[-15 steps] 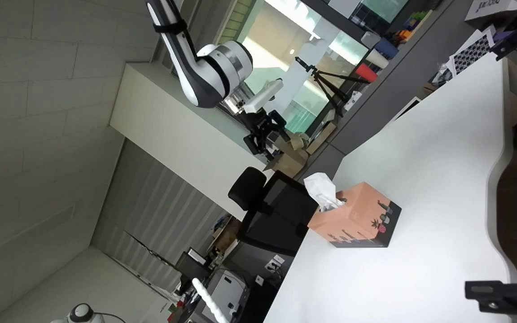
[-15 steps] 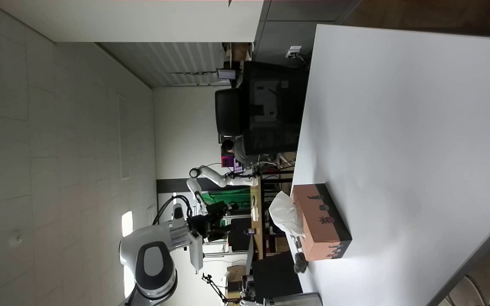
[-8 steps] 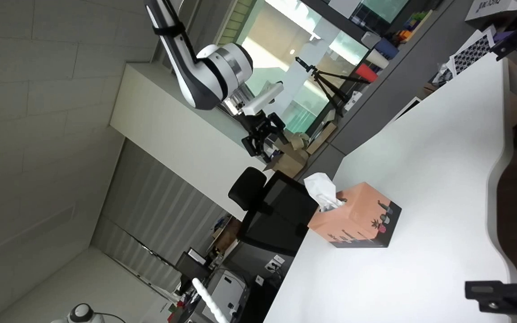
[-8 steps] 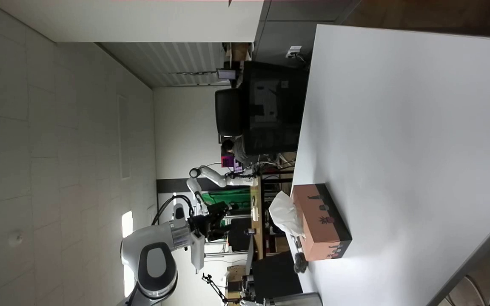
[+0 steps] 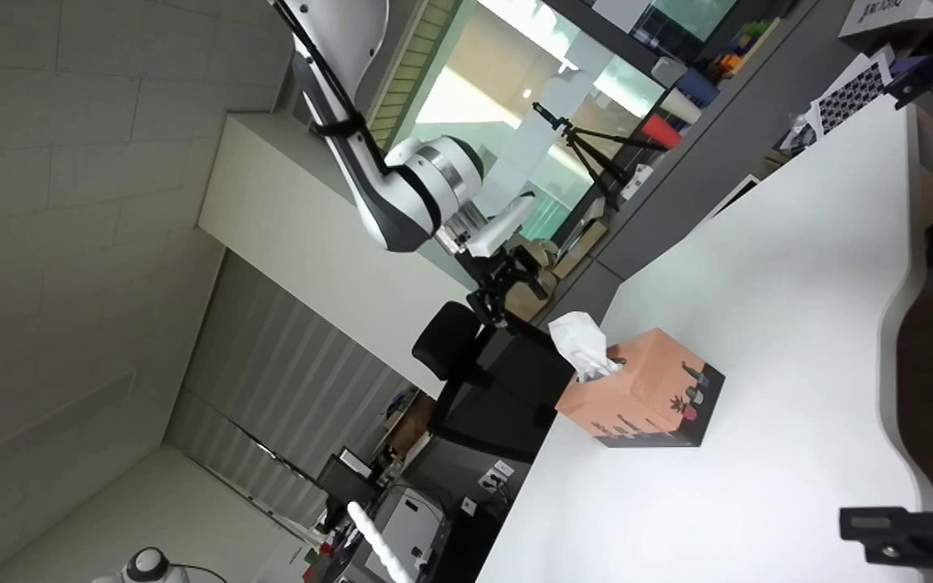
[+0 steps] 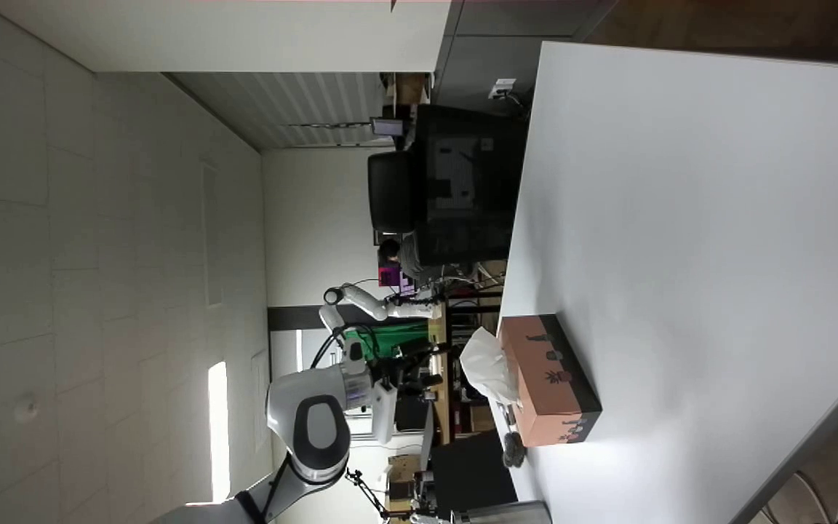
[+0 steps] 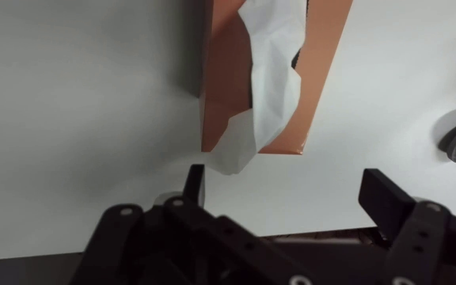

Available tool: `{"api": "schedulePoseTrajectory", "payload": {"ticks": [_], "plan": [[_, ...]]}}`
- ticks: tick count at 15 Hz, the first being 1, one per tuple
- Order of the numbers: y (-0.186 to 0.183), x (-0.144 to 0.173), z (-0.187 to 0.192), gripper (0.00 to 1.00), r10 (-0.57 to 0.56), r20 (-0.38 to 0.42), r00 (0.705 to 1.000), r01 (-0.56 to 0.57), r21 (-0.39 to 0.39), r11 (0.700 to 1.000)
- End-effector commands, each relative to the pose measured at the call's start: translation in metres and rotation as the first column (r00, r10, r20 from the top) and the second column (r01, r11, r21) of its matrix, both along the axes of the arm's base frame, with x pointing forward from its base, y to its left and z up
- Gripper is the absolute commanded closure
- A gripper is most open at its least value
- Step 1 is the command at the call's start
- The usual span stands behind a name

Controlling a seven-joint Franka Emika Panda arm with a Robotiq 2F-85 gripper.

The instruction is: Pull out one tissue from the box

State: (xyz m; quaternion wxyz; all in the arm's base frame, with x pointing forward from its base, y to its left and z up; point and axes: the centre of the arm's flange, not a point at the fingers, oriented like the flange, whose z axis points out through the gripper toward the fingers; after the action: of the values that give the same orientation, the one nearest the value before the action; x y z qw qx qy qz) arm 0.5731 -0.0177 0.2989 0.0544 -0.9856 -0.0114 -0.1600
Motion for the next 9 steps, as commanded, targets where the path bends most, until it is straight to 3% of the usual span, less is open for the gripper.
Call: {"api": "schedulePoseTrajectory", "payload": {"ticks": [1, 3, 6, 7, 9], "plan": [[-0.003, 0.032, -0.029, 0.00, -0.032, -0.067, 0.997, 0.030, -0.027, 0.999], [-0.004, 0.037, -0.047, 0.00, -0.016, -0.143, 0.990, 0.013, -0.020, 1.000], [-0.003, 0.041, -0.069, 0.00, 0.039, -0.269, 0.962, -0.023, 0.062, 0.998], [-0.001, 0.041, -0.073, 0.25, 0.046, -0.292, 0.955, -0.025, 0.076, 0.997], [-0.003, 0.045, -0.072, 0.32, 0.047, -0.311, 0.949, -0.023, 0.081, 0.996]]}}
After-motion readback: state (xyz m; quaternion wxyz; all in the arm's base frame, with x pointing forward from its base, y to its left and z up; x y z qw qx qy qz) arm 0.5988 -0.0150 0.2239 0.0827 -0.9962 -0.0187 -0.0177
